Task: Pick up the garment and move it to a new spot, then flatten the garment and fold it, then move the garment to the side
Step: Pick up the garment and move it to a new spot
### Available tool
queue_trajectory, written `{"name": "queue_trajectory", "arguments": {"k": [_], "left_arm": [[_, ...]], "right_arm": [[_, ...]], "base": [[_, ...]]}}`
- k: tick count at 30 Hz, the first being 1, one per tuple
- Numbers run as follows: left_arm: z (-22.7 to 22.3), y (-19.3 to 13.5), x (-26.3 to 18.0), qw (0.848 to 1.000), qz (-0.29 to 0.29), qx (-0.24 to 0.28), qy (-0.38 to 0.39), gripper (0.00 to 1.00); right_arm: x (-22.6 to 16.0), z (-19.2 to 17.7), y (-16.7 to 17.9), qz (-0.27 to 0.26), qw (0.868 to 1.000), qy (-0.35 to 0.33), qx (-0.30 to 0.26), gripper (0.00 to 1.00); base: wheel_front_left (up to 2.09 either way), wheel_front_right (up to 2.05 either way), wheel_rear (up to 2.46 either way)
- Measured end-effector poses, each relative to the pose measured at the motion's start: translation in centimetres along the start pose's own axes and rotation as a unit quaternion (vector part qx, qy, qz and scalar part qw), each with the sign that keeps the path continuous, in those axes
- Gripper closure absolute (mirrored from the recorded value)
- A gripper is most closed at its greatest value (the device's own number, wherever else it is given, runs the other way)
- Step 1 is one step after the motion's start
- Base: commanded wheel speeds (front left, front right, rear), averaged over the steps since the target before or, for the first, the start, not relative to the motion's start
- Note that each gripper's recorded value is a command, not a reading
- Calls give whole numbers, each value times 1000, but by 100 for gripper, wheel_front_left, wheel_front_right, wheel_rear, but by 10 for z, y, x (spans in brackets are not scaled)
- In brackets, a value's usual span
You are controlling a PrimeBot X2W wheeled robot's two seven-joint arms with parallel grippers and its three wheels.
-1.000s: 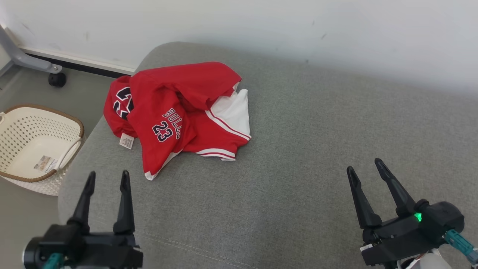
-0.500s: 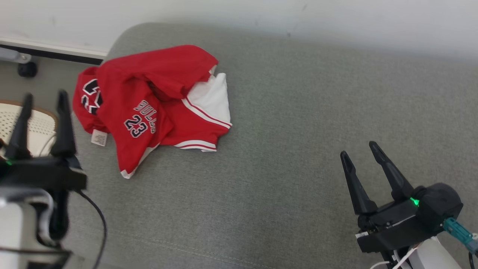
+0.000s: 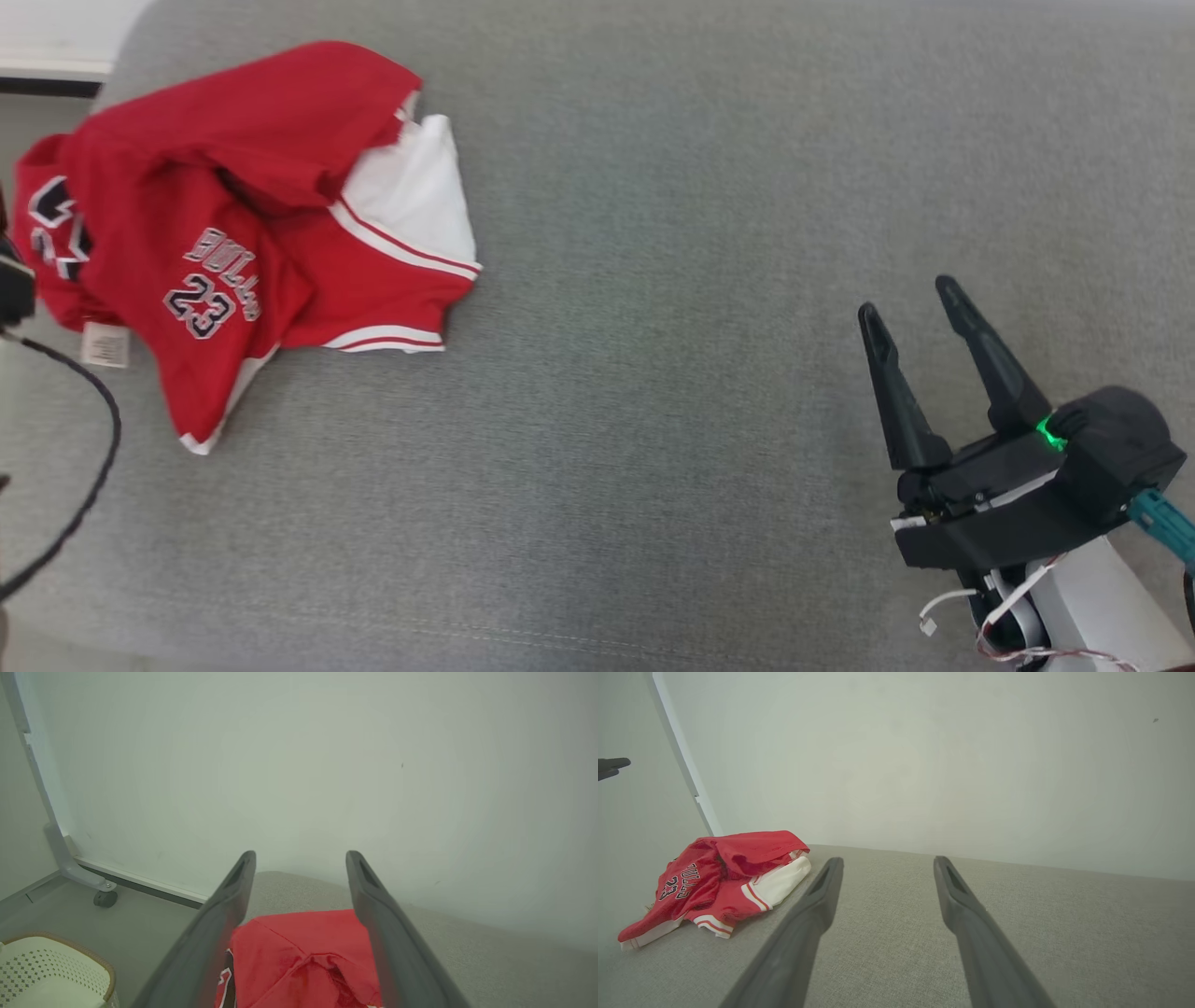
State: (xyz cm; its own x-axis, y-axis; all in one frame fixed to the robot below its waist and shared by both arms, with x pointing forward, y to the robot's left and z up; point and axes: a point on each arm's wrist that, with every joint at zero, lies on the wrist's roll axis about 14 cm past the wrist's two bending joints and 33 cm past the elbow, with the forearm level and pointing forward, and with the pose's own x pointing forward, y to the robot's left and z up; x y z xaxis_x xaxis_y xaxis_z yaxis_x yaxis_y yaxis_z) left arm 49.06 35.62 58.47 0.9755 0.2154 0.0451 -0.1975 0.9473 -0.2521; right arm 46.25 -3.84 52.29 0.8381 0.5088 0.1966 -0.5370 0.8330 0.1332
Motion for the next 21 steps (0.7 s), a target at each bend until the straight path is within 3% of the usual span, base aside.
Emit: {"name": "queue_trajectory", "arguments": {"k": [15,21], "left_arm": [[-104,-33,68,985,-27,8,169,0],[-148,-23,69,970,-8,34,240,0]], "right_arm": [[-7,-24,-52,-59,998,24,-11,0],[-13,-29,-67,-79,996,33,-16,0]], "base": [[0,0,0],[0,0,0]]}}
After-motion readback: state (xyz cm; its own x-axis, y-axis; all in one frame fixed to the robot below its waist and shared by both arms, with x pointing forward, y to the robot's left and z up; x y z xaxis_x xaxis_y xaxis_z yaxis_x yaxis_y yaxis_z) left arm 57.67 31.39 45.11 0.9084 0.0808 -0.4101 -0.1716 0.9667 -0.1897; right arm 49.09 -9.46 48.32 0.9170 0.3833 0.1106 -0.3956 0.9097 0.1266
